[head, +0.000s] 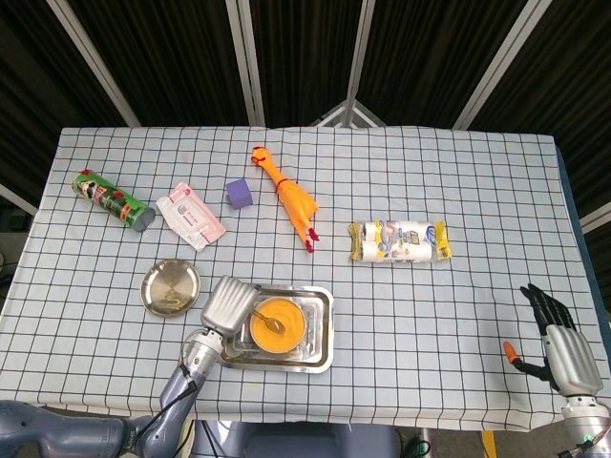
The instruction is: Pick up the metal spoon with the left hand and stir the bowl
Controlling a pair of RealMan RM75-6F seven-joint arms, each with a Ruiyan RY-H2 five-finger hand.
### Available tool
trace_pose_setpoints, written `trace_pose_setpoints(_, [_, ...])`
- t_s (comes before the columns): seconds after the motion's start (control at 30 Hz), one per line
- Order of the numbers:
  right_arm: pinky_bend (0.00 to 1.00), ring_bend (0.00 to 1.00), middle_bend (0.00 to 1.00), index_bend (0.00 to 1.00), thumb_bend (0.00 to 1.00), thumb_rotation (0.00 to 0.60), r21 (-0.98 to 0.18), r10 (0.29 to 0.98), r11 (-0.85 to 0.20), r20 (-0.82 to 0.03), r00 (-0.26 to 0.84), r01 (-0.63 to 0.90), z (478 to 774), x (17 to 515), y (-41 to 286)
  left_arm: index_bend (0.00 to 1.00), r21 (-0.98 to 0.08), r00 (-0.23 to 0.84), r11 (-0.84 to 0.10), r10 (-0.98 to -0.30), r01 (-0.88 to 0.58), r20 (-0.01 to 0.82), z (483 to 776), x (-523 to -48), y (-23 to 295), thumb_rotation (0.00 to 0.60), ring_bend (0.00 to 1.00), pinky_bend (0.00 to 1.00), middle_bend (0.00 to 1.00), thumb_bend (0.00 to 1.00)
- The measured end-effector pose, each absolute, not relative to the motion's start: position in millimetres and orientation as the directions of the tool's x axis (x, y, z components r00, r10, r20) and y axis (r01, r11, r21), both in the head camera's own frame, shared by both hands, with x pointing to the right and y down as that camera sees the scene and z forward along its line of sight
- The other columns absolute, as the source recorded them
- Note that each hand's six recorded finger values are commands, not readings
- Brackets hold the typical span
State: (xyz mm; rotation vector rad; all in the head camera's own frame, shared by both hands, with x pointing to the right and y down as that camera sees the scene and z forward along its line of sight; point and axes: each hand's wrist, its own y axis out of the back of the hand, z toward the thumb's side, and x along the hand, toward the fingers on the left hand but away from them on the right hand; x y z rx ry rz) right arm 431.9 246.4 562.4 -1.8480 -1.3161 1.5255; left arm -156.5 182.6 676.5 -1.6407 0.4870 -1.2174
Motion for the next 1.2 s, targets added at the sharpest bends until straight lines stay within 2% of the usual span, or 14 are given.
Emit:
trace_pose_setpoints(0.2, [0.00, 0.00, 0.00, 0.00, 0.40, 0.600, -0.783, 0.845, -0.474, -0.533, -0.041, 0.402, 562.4, 431.7, 246.5, 0.65, -0.881, 0.415, -0.419, -0.777, 0.219, 0.473, 672.2, -157.4, 180.3, 0.600, 0.94, 0.94, 1.00, 0.59])
trace_pose_setpoints(0.63, [0.00, 0.00, 0.00, 0.00, 0.40, 0.600, -0.784, 0.845, -0.475, -0.533, -0.041, 0.401, 562.4, 431.5, 246.7, 0.74, -0.877, 0.408, -0.422, -0.776, 0.231, 0.481, 666.0, -164.6, 175.3, 0.600, 0.94, 0.94, 1.00, 0.78])
trace_pose_setpoints(0.8, [0.00, 0.00, 0.00, 0.00, 0.40, 0.600, -0.784, 0.846, -0.474, -0.532, -0.040, 0.401, 562.4, 431.6, 246.5, 0.75, -0.868, 0.394, -0.436, -0.773, 0.239, 0.497, 664.6, -167.2, 173.8, 0.600, 0.94, 0.94, 1.00, 0.80])
trace_pose_setpoints(0.93, [0.00, 0.00, 0.00, 0.00, 0.40, 0.600, -0.783, 0.845, -0.475, -0.533, -0.041, 0.402, 562.4, 431.7, 246.6, 0.75, -0.851, 0.373, -0.473, -0.765, 0.229, 0.526, 662.7, -168.6, 173.1, 0.600, 0.94, 0.94, 1.00, 0.81])
trace_pose_setpoints(1.2, [0.00, 0.00, 0.00, 0.00, 0.40, 0.600, -0.784, 0.845, -0.476, -0.533, -0.039, 0.400, 562.5, 431.0, 246.7, 0.76, -0.767, 0.300, -0.581, -0.706, 0.274, 0.642, 658.3, -172.1, 169.7, 0.600, 0.94, 0.94, 1.00, 0.81])
